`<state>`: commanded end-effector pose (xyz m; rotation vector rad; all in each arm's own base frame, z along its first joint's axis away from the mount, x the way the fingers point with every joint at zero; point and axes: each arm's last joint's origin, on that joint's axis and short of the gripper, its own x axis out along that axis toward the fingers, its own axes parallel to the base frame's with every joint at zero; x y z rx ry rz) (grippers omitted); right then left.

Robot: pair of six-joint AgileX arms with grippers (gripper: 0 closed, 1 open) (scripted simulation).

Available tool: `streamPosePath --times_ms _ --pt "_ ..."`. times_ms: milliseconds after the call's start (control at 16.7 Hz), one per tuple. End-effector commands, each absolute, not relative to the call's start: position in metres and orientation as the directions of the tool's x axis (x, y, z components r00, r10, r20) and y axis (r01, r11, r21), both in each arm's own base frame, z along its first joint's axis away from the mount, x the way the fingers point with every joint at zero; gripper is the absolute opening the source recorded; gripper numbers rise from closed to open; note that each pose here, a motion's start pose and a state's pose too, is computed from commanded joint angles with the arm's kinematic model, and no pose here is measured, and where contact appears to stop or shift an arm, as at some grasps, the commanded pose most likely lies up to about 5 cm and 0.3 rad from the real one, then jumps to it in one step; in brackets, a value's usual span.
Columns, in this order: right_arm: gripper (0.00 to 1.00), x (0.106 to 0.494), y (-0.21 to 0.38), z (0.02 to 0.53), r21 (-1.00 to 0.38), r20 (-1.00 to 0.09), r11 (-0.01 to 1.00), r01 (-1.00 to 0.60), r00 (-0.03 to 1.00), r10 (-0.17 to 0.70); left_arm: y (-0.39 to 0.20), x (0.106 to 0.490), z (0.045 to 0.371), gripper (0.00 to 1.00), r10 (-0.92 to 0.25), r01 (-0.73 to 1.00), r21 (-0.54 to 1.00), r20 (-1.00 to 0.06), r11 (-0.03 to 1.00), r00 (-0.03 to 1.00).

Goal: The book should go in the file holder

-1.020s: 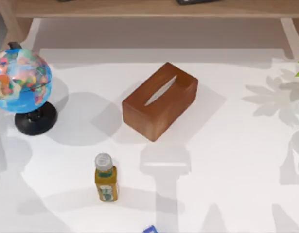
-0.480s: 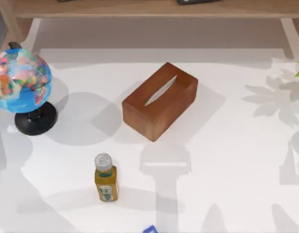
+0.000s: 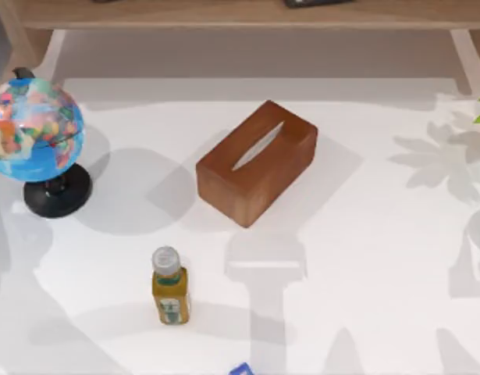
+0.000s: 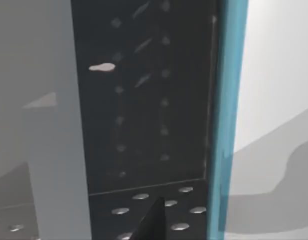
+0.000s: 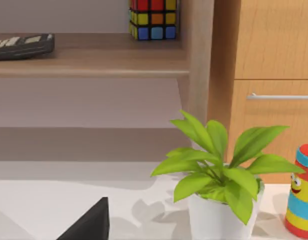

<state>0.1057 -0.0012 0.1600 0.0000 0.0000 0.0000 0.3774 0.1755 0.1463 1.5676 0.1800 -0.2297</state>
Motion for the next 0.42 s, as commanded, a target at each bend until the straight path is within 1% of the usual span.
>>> streamPosePath --times_ms 60,120,420 --pt "1.00 0.1057 -0.0012 0.1600 0.000 0.000 1.000 0.000 1.000 0.000 0.1755 0.3774 0.1463 0.98 -0.030 0.258 0.966 -0.258 -0.011 0.966" --pt "1.00 0.1057 -0.0012 0.1600 0.000 0.000 1.000 0.000 1.000 0.000 0.1755 0.3774 0.1463 1.00 -0.030 0.258 0.966 -0.258 -0.011 0.966" --pt "1.00 0.1057 -0.0012 0.1600 0.000 0.000 1.000 0.000 1.000 0.000 0.1755 0.3774 0.1463 1.00 -0.030 0.258 0.966 -0.258 -0.011 0.966"
